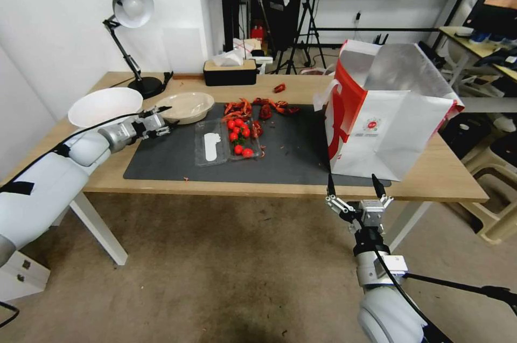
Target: Pick up the trash from the table and place it into the takeout bag.
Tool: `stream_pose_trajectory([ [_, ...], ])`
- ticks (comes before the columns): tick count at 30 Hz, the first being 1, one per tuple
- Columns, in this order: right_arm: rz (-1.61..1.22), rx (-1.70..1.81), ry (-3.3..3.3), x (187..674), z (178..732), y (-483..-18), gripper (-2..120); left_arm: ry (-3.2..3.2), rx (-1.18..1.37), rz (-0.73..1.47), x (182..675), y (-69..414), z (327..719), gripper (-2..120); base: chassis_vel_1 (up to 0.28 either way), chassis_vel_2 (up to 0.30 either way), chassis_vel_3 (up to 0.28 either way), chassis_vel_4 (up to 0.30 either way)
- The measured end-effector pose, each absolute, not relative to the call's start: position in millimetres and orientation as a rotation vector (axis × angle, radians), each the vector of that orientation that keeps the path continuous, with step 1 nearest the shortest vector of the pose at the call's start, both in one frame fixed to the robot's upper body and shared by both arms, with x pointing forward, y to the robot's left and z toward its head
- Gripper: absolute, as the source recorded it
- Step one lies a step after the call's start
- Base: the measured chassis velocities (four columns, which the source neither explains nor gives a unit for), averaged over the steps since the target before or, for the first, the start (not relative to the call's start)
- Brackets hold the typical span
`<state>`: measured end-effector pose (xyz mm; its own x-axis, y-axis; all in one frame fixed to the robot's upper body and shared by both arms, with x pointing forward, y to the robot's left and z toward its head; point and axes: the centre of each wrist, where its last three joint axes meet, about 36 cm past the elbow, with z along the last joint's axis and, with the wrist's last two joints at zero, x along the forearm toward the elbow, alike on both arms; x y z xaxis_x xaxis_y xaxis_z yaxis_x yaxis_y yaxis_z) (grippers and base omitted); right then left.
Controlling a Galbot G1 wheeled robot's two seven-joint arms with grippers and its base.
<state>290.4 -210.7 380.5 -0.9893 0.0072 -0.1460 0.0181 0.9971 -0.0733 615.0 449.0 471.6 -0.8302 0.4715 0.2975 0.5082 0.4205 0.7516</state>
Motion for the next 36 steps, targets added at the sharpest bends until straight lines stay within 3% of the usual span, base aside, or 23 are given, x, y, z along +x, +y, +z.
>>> stream_pose_trajectory([
  [5,-0.112,0.018,2.993,291,380,-210,100,-2.591,-0.935,-1.42,617,453,471,6,0.0,0.0,0.0,0.0],
  [8,-0.114,0.018,2.993,290,380,-210,100,-2.584,-0.952,-1.433,619,454,471,0,0.0,0.0,0.0,0.0],
  [27,-0.119,0.021,2.991,290,379,-210,100,-2.634,-1.028,-1.473,628,442,488,0,0.0,0.0,0.0,0.0],
  [32,-0.121,0.021,2.99,290,379,-210,100,-2.718,-1.126,-1.467,635,411,517,0,0.0,0.0,0.0,0.0],
  [36,-0.124,0.022,2.989,290,379,-210,100,-2.755,-1.317,-1.484,644,359,552,0,0.0,0.0,0.0,0.0],
])
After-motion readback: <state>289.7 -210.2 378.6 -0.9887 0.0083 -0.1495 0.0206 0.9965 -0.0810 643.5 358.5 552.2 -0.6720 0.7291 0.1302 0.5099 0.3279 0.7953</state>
